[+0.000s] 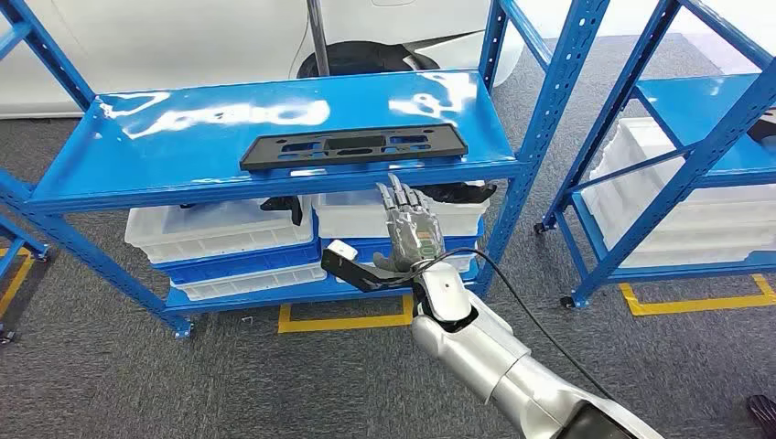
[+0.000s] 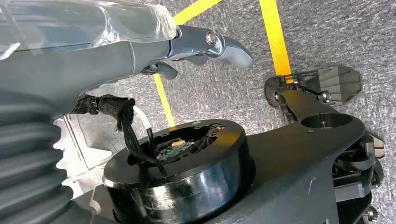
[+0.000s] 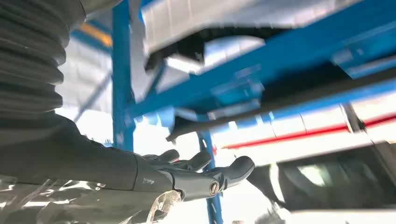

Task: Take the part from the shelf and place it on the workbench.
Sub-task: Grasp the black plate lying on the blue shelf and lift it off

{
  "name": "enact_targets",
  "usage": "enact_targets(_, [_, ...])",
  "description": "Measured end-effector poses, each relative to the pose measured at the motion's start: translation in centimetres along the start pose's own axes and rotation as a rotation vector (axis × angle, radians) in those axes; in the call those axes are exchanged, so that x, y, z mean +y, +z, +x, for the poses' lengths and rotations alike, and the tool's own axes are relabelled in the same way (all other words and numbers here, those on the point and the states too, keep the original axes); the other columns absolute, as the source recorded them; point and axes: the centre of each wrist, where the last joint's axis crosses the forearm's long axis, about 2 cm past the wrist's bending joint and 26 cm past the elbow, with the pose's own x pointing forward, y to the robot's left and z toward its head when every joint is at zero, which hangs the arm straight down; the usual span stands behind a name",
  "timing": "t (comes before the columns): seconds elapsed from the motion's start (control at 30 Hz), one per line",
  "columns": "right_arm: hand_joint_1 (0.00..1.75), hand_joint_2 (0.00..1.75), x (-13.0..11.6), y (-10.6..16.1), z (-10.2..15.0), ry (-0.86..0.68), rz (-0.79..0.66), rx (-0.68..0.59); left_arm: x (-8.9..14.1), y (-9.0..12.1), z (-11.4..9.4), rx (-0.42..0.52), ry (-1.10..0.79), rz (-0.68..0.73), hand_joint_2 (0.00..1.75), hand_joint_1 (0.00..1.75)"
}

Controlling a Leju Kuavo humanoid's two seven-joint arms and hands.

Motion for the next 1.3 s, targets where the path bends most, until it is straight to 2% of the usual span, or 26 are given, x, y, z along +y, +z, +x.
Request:
enact_targets(0.33, [0.0,1.75,-2.6,-1.2,2.8,0.314,-0.068,-0.192,0.0,0.0,0.3,0.022,-0.022,0.016,0.0,0.0])
enact_targets(0.53, [0.0,1.75,-2.6,-1.3,4.1,0.438,0.023,-0.287,0.2,0.0,0.6,0.028,-0.035,0.021,0.0,0.0])
enact_targets(0.83, [0.0,1.75,-1.7,-1.0,5.0,0.407,0.175,-0.336,0.3,0.0,0.5,0.033,-0.049,0.028,0.0,0.0])
enact_targets(1.3, [0.0,1.75,-1.7,-1.1,5.0,0.387,0.195,-0.325,0.4,0.0,0.2,0.048,-0.069,0.045,0.0,0.0])
